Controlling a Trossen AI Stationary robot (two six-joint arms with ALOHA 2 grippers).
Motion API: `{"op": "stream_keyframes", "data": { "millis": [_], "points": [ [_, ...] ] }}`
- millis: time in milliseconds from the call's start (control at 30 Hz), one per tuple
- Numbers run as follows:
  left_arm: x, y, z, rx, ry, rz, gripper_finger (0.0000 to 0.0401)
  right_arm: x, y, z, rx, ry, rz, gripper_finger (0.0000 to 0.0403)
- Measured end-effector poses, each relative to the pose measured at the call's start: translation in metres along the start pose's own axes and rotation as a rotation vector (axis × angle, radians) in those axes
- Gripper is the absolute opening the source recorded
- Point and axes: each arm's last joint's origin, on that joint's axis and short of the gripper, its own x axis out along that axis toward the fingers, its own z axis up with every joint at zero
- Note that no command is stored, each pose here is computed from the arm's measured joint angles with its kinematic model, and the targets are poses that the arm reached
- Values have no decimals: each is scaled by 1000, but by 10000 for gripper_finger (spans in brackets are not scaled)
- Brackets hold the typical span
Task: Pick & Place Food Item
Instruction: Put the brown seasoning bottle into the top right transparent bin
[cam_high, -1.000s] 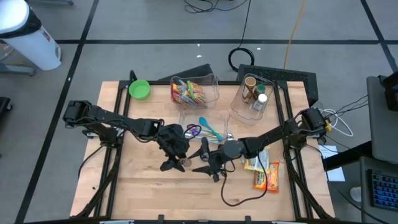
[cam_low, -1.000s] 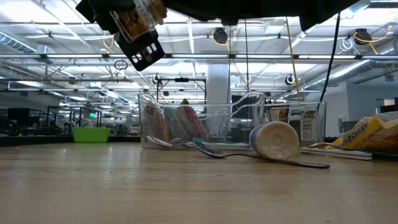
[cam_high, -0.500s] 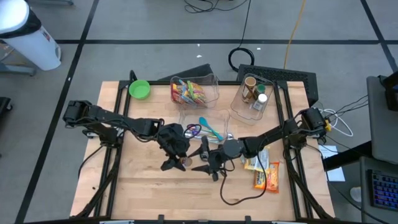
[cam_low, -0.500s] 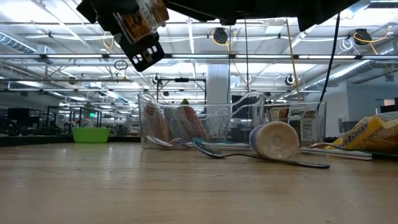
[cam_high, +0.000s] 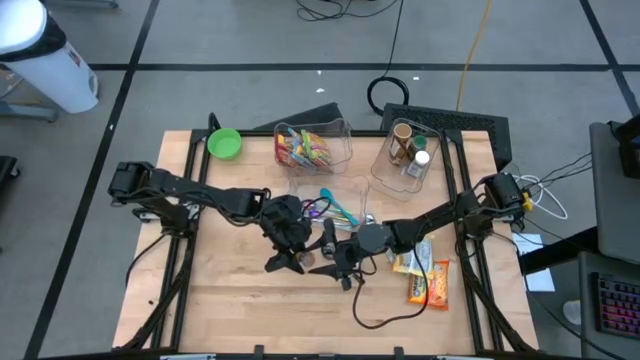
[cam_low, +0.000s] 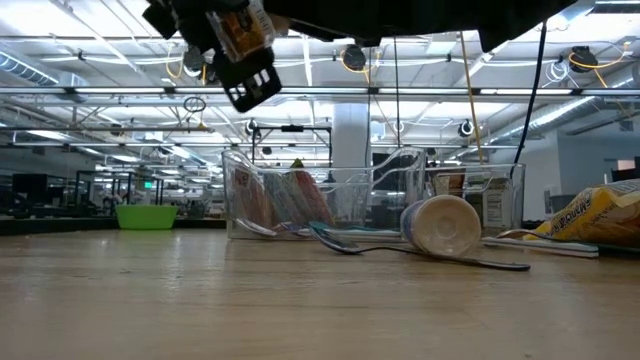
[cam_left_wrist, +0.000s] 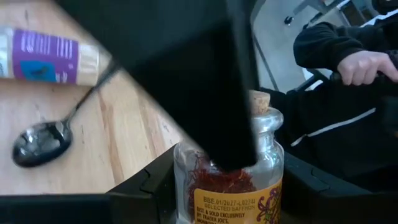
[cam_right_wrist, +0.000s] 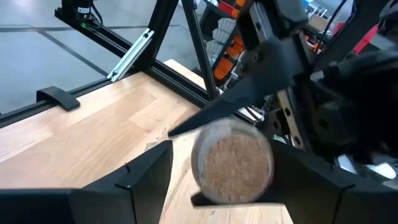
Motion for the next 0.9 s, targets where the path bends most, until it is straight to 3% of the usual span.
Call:
{"op": "stream_keyframes", "data": {
  "millis": [500,800,900],
  "points": [
    [-6,-5,9,1,38,37,190,0,0,-1,-8,10,-2,251],
    [-6,-5,9,0,42,38,190,0,0,-1,-9,10,-4,165],
    [-6,-5,9,0,42,38,190,0,0,-1,-9,10,-3,165]
  ]
}}
